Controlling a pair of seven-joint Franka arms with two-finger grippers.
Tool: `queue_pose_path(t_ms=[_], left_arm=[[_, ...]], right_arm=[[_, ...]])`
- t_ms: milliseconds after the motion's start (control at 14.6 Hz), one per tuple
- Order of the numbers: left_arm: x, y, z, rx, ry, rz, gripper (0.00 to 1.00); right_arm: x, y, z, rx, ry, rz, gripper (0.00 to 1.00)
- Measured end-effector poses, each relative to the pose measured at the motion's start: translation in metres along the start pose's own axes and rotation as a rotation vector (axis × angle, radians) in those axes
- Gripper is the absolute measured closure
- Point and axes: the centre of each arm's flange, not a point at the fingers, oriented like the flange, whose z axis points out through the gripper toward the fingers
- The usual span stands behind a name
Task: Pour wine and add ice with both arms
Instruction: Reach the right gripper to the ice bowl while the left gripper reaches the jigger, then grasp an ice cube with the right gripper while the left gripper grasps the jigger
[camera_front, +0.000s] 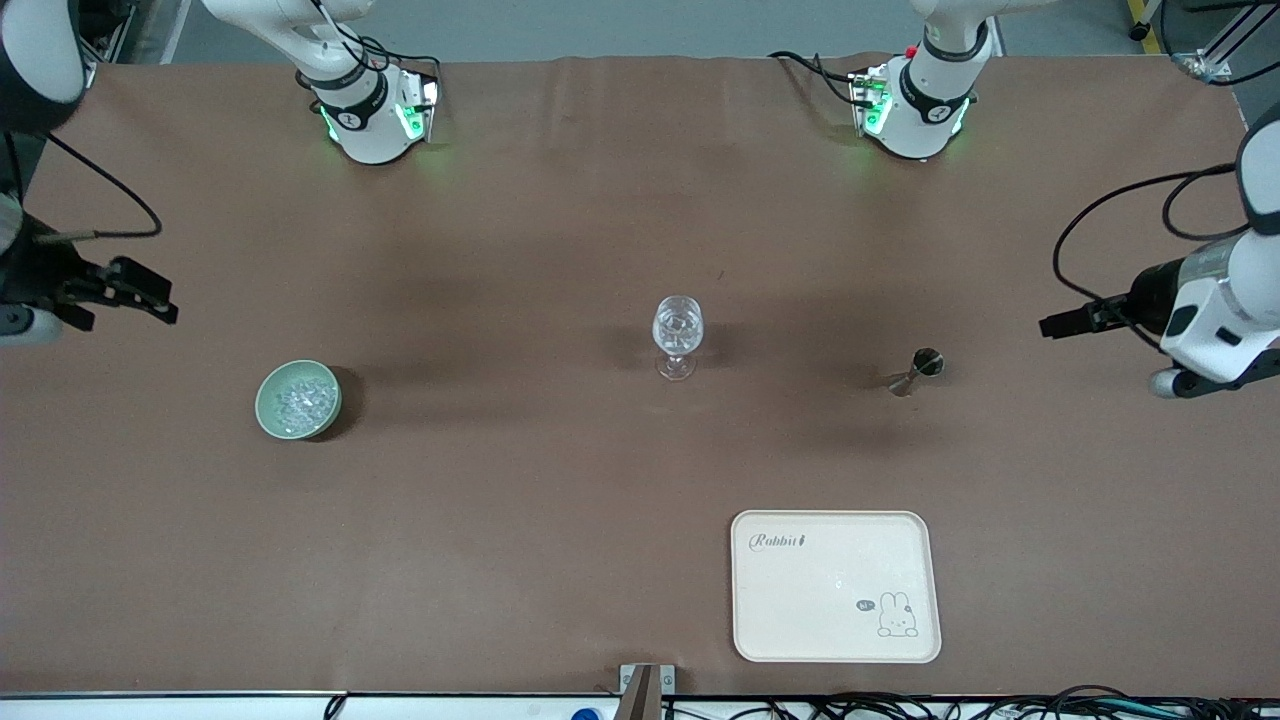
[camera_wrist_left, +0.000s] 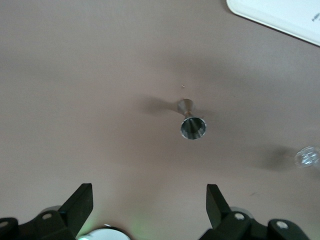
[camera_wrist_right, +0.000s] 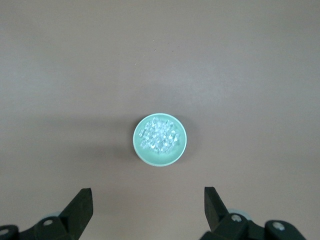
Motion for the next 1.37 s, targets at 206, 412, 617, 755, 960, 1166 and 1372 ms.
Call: queue_pose_path(t_ms=[206, 412, 617, 755, 960, 1166, 1372], left_arm=[[0.018, -0.004, 0.029, -0.035, -0.068, -0.098, 0.00], [0.037, -0.014, 0.062, -0.118, -0.163, -0.206, 0.02], [0.062, -0.040, 0.100, -0.223, -0.270, -0.310, 0.02], [0.075, -0.052, 0.126, -0.280, -0.336, -0.367, 0.03], [0.088, -0.062, 0.159, -0.353, -0.430, -0.465, 0.04], [0.097, -0.066, 0.196, -0.385, -0.512, -0.527, 0.06], [0.105, -0.073, 0.236, -0.427, -0.592, -0.571, 0.08]], right_arm=[[0.009, 0.013, 0.046, -0.004, -0.020, 0.017, 0.02], [0.017, 0.031, 0.096, -0.011, -0.028, 0.043, 0.02], [0.009, 0.034, 0.154, -0.014, -0.037, 0.049, 0.02], [0.004, 0.031, 0.178, -0.011, -0.066, 0.046, 0.02], [0.007, 0.024, 0.197, -0.012, -0.074, 0.032, 0.02], [0.013, 0.012, 0.224, -0.017, -0.069, 0.010, 0.02], [0.018, -0.002, 0.254, -0.023, -0.063, -0.016, 0.02]])
